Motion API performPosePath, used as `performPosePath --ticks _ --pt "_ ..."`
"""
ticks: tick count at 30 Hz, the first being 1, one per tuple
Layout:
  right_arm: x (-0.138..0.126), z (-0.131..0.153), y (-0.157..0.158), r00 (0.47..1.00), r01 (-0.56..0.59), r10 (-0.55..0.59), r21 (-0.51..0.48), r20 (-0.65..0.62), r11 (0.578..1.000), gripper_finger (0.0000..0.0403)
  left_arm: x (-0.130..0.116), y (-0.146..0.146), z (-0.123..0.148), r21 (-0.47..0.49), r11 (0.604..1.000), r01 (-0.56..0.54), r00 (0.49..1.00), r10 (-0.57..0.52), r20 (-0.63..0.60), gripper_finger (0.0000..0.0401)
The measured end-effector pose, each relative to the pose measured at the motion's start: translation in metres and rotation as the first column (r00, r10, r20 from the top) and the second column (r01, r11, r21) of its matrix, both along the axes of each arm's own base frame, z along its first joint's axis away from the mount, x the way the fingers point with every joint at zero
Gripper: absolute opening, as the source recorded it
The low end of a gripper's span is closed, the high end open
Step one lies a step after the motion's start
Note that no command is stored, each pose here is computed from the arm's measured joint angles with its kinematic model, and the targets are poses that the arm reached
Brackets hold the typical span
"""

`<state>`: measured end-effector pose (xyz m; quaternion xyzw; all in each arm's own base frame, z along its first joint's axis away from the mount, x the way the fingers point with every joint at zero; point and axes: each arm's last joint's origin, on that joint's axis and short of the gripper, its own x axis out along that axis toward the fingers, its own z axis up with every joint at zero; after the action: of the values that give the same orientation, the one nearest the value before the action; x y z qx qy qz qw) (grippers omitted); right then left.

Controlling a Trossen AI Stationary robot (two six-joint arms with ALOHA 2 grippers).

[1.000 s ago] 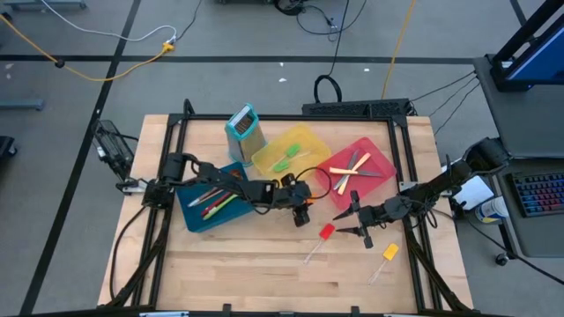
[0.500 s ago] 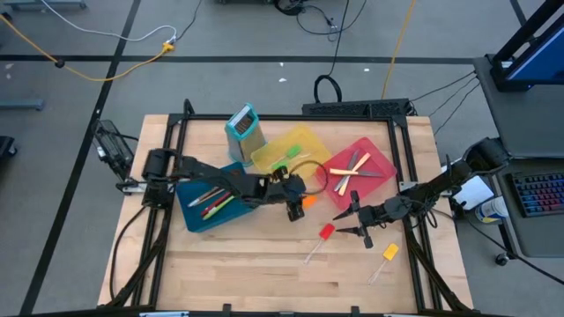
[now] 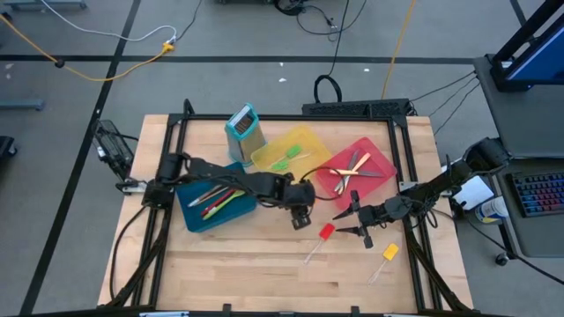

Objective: Pick & Place Kitchen Items
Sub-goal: Put the orange spatula into the yellow bin

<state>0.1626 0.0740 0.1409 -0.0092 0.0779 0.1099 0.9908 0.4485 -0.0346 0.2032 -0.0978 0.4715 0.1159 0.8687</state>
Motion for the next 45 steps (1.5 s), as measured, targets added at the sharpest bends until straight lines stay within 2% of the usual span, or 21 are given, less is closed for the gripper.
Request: performPosePath --ticks 4,13,18,25,32,36,45 --pt "0.000 0.000 0.000 1.000 -0.001 0.001 0.000 -0.002 1.000 0.0160 0.016 0.006 -0.022 0.026 0.998 0.051 0.998 -0.050 -0.047 0.0165" --pt "0.000 -0.001 0.000 1.000 -0.002 0.002 -0.004 -0.014 1.000 0.0160 0.027 0.028 -0.061 0.024 1.000 -0.009 0.995 0.011 -0.102 0.0165" --pt "0.000 -0.002 0.000 1.000 -0.003 0.003 -0.006 -0.018 1.000 0.0160 0.029 0.028 -0.067 -0.002 1.000 -0.020 0.995 0.020 -0.101 0.0165" --pt "0.000 -0.002 0.000 1.000 -0.003 0.003 -0.005 -0.016 1.000 0.0160 0.030 0.025 -0.068 -0.006 1.000 -0.012 0.995 0.011 -0.095 0.0152" --pt "0.000 -0.002 0.000 1.000 -0.003 0.003 -0.006 -0.018 1.000 0.0160 0.031 0.025 -0.067 0.001 1.000 0.010 0.996 -0.010 -0.087 0.0053" --pt "0.000 -0.002 0.000 1.000 -0.003 0.002 -0.007 -0.020 1.000 0.0160 0.030 0.023 -0.060 0.024 0.999 0.026 0.997 -0.024 -0.077 0.0017" --pt "0.000 -0.002 0.000 1.000 -0.003 0.003 -0.007 -0.021 1.000 0.0160 0.024 0.014 -0.024 0.075 0.996 0.054 0.999 -0.053 -0.011 0.0021"
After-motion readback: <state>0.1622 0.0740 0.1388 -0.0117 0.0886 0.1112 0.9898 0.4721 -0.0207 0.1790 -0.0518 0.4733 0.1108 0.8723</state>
